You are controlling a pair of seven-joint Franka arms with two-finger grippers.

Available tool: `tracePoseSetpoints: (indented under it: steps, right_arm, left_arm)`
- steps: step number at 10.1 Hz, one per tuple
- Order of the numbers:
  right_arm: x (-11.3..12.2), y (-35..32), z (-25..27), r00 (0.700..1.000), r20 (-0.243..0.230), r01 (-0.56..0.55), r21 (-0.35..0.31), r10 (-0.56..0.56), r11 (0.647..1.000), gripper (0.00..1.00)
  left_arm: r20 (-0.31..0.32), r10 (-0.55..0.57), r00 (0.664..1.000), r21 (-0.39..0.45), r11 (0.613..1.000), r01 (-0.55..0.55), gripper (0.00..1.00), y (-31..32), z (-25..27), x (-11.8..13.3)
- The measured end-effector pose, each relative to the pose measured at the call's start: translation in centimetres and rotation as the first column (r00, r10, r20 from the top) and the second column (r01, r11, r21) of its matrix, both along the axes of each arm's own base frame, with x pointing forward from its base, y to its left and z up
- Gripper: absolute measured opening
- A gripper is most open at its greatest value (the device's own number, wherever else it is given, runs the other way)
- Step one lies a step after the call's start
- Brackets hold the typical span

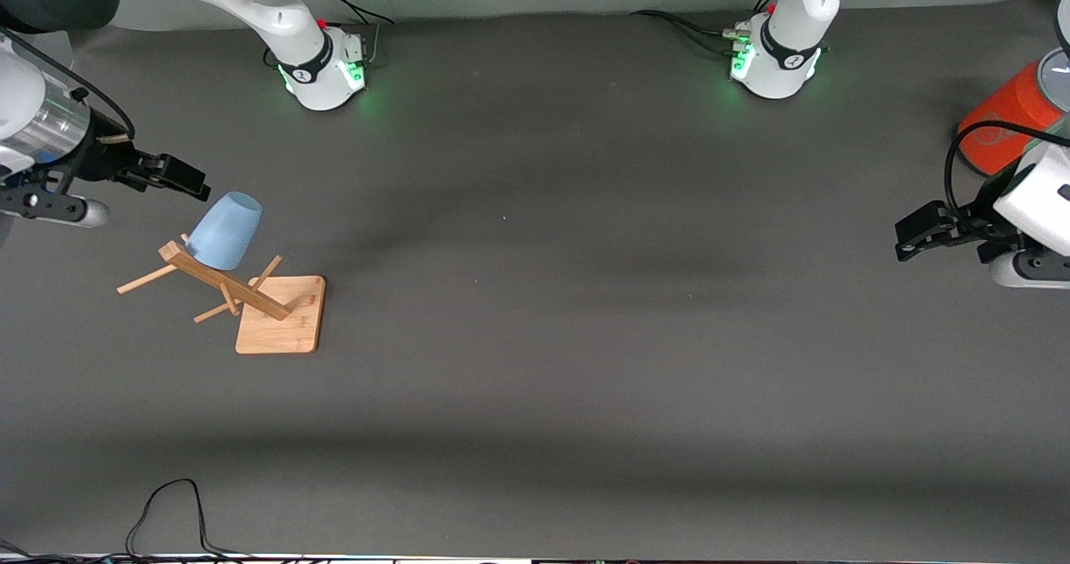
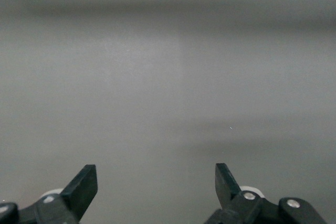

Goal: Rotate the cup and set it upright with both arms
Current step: 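Move the right gripper onto the base of the blue cup, then close the right gripper on the blue cup's base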

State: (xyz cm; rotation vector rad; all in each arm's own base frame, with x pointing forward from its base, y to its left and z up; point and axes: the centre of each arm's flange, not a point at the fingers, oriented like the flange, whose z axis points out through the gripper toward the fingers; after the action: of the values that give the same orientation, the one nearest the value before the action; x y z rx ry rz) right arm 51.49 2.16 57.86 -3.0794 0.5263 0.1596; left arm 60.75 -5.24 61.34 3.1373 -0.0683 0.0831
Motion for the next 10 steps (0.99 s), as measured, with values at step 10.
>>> tracePoseSetpoints:
  steps: [10]
  right_arm:
    - [3.1, -0.6, -8.4, 0.947, -0.026, 0.321, 0.017, -0.321, 0.947, 1.0]
  left_arm:
    - [0.051, -0.007, 0.999, -0.003, 1.0, 0.007, 1.0, -0.5, 0.0, 0.8]
